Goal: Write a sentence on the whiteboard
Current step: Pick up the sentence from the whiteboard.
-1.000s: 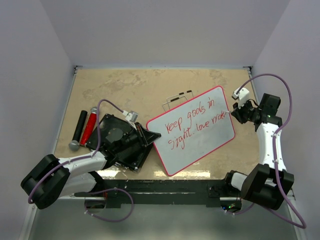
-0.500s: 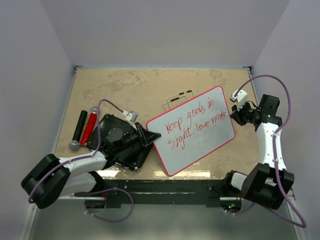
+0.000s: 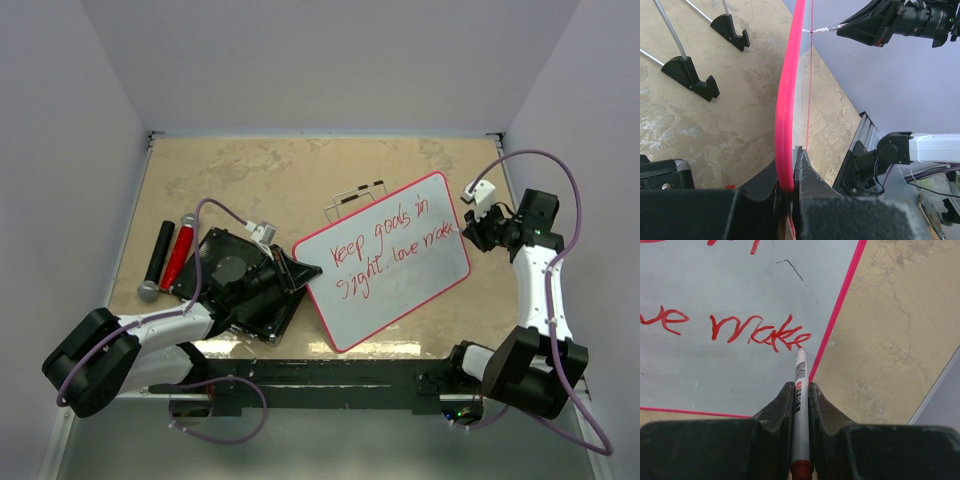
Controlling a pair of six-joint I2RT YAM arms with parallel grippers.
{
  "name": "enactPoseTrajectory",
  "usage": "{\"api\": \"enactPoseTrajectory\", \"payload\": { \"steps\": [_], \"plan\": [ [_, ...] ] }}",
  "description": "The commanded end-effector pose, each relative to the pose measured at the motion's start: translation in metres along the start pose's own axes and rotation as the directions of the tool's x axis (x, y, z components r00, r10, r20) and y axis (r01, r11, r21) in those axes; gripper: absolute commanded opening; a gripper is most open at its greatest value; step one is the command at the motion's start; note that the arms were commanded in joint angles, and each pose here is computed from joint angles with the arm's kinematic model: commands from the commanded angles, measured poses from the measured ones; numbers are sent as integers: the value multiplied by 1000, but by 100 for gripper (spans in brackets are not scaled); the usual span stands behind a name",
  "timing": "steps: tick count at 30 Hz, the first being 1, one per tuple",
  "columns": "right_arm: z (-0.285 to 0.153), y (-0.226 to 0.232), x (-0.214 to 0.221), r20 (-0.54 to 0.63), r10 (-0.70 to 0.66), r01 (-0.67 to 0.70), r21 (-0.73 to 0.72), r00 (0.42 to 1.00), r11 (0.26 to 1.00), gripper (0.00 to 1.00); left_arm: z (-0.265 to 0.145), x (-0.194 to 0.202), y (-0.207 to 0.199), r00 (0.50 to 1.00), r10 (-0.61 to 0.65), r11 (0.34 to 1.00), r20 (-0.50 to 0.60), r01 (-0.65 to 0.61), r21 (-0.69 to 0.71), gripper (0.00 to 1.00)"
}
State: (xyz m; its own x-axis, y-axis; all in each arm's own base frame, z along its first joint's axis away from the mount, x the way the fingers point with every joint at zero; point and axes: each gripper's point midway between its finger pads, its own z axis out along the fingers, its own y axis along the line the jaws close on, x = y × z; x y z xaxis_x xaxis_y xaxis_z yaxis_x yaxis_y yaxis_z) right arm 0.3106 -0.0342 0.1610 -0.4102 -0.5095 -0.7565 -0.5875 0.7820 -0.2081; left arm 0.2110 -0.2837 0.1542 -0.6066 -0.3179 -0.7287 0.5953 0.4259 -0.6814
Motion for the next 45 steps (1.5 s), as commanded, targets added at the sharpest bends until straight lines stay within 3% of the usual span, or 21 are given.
{"api": "enactPoseTrajectory", "payload": {
  "steps": [1, 21, 45],
  "plan": [
    [-12, -10, -30, 86, -36, 32, 47, 996, 998, 0, -18, 59, 45, 972, 77, 987, -224, -106, -120, 0],
    [-5, -29, -33, 95, -34, 25, 101, 995, 995, 0, -18, 61, 44, 970, 78, 989, -231, -105, -108, 0],
    [1, -8, -16, 59, -49, 49, 6, 997, 999, 0, -17, 61, 44, 970, 79, 988, -232, -107, -108, 0]
  ]
}}
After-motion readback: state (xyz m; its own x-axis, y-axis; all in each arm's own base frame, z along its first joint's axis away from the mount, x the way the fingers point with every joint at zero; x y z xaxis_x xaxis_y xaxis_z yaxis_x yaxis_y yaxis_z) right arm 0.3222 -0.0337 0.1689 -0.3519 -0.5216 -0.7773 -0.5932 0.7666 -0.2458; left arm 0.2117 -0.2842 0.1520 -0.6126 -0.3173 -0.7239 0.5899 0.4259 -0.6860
